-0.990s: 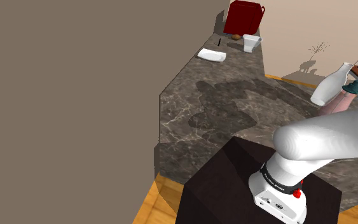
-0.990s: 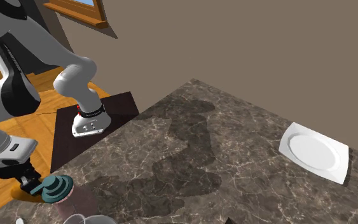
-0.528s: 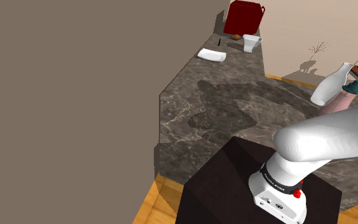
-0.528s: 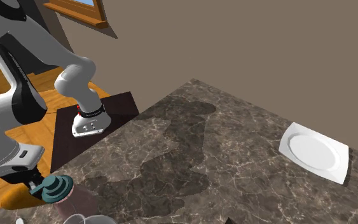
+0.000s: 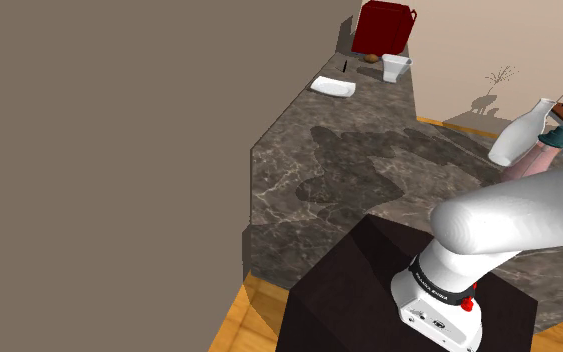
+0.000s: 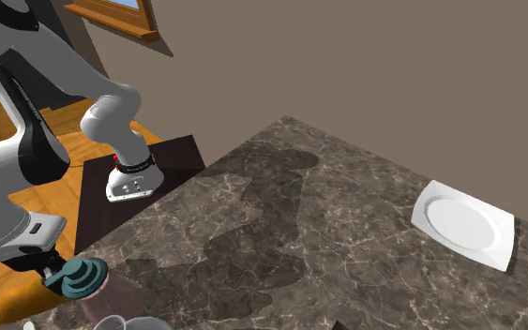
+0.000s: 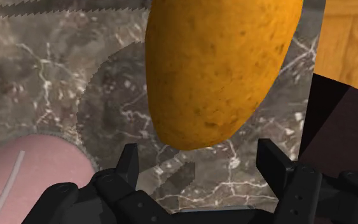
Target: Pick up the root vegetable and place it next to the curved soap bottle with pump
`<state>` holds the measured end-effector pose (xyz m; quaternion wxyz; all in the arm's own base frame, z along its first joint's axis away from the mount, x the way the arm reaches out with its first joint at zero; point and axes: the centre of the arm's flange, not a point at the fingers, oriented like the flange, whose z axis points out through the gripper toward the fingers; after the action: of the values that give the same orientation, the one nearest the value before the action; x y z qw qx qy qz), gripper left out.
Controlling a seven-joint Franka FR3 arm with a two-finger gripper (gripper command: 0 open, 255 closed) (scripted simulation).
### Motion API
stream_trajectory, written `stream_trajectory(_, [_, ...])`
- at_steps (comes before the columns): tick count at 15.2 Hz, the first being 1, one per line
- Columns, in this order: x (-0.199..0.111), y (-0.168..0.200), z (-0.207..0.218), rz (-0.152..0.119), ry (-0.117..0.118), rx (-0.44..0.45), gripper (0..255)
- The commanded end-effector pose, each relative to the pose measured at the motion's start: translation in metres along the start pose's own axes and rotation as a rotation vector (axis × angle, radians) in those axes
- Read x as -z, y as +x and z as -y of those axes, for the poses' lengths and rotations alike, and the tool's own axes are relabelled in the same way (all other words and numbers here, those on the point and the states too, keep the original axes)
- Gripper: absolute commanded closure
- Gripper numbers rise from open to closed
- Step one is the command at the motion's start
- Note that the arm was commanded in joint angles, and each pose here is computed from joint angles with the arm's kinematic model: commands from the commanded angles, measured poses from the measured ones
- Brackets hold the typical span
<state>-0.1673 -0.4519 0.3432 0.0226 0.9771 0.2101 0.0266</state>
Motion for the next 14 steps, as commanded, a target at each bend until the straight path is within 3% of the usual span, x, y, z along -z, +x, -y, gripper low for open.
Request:
stream_trajectory(1, [-0.001, 0.000, 0.001, -0.001, 0.003, -0.001, 0])
stream_trajectory(4, [0.000, 0.001, 0.000, -0.001, 0.003, -0.001, 0])
stream_trajectory(8, [0.050, 0.001, 0.000, -0.001, 0.003, -0.001, 0])
stream_trajectory(14, [0.050, 0.001, 0.000, -0.001, 0.003, -0.001, 0])
